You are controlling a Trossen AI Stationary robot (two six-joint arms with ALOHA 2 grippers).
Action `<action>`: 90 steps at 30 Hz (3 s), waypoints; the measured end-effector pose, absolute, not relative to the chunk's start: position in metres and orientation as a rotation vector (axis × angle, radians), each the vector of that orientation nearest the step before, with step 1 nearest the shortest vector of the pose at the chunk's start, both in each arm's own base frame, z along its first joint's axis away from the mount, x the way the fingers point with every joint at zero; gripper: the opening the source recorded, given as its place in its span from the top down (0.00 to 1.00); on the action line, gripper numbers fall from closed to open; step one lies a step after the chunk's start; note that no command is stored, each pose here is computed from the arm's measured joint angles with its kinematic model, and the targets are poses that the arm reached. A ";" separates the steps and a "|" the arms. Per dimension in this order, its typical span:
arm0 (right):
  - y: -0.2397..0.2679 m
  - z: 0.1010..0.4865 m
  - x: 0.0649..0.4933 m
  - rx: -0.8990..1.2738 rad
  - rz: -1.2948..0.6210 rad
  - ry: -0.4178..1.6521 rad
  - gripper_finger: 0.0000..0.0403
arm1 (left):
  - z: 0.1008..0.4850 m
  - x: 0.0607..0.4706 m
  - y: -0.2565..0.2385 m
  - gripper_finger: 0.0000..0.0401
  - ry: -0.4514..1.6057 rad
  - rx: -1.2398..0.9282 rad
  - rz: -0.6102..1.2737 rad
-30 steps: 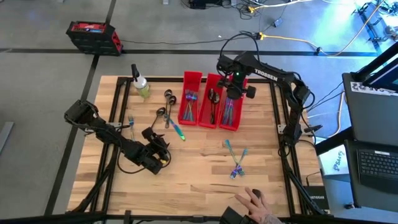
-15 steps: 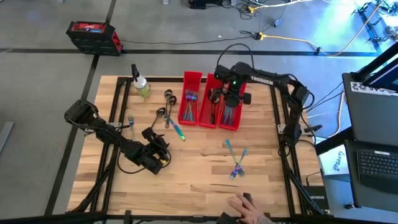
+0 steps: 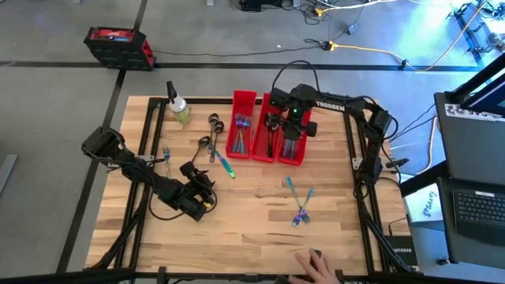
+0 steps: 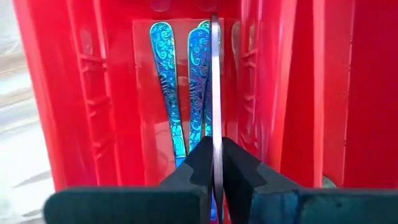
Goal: Sort silverware
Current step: Put the blue knife into the right red silverware bin, then put the blue fork into the left red silverware bin
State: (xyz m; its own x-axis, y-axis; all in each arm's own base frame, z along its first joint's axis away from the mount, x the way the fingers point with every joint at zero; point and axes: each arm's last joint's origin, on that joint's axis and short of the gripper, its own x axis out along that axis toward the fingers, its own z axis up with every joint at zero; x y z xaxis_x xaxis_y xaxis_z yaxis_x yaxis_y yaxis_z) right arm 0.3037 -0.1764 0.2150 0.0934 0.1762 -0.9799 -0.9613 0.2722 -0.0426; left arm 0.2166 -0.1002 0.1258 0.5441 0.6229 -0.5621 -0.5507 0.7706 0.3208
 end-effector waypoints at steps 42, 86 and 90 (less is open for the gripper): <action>-0.178 0.216 0.310 -0.903 0.988 1.076 0.99 | 0.126 0.217 -0.100 0.45 0.711 0.110 0.698; -0.095 0.306 0.326 -0.491 0.666 0.925 0.98 | 0.126 0.217 -0.100 0.45 0.713 0.109 0.695; -0.076 0.309 0.341 -0.286 0.588 0.892 0.98 | 0.126 0.217 -0.100 0.45 0.713 0.108 0.695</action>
State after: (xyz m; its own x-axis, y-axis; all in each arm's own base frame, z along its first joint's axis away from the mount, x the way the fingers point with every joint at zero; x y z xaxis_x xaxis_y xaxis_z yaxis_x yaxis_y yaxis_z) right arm 0.3407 -0.0755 0.3085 0.4855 0.3599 -0.7968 -0.5900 0.8074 0.0052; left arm 0.2166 -0.1004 0.1259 0.5442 0.6202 -0.5650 -0.5492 0.7724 0.3189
